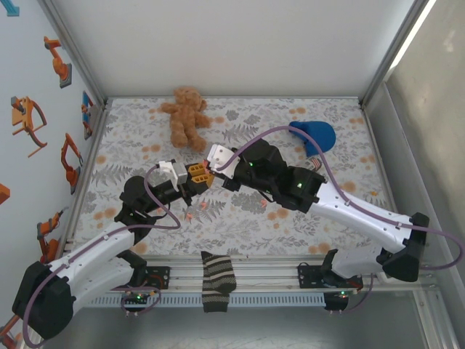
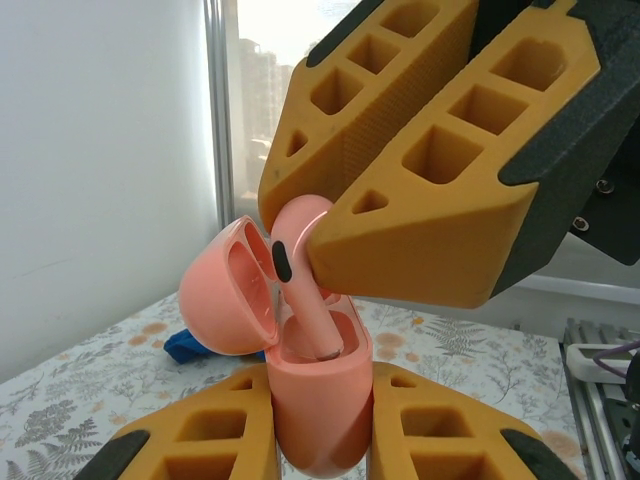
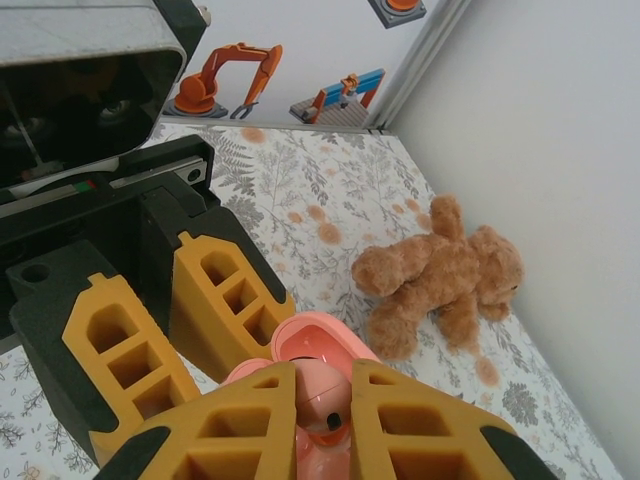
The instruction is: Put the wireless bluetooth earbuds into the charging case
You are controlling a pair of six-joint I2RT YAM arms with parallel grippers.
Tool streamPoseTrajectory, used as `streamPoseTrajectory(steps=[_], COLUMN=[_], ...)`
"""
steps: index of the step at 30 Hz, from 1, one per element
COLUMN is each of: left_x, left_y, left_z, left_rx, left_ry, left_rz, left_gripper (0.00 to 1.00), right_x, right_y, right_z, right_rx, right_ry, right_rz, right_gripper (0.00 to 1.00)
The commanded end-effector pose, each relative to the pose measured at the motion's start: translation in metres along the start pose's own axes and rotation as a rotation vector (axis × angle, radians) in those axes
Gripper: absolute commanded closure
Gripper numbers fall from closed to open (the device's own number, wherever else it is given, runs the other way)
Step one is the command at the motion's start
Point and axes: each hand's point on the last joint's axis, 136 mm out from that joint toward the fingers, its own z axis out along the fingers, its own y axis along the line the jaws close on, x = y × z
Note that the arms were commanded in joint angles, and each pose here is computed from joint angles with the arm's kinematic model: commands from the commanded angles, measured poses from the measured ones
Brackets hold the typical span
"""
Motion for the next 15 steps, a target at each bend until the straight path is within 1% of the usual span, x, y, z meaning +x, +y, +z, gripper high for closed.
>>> streamPoseTrajectory(steps=[1,7,15], left_x=[-0.0244,-0.0245,-0.0232], left_y=[-0.0083,-0.0086,-0.0088], left_z=[0.0005,-0.0004,-0.0022], left_rx=[0.036,0.034,0.028], left_ry=[-0.064,-0.062,-0.061], left_rz=[0.035,0.036,0.041], left_gripper=[1.0,1.0,1.0], right_x=[0.0089,0.0086,0.0043], right_y=[0.0042,0.0065,0.0112], right_z=[0.0056,0.0068,0.0027], right_rx=[-0.002,-0.016,-0.048], right_ry=[0.032,0.035,0.016], right_rz=[0.002,0.02,0.056], right_gripper=[0.85,0.84,0.8])
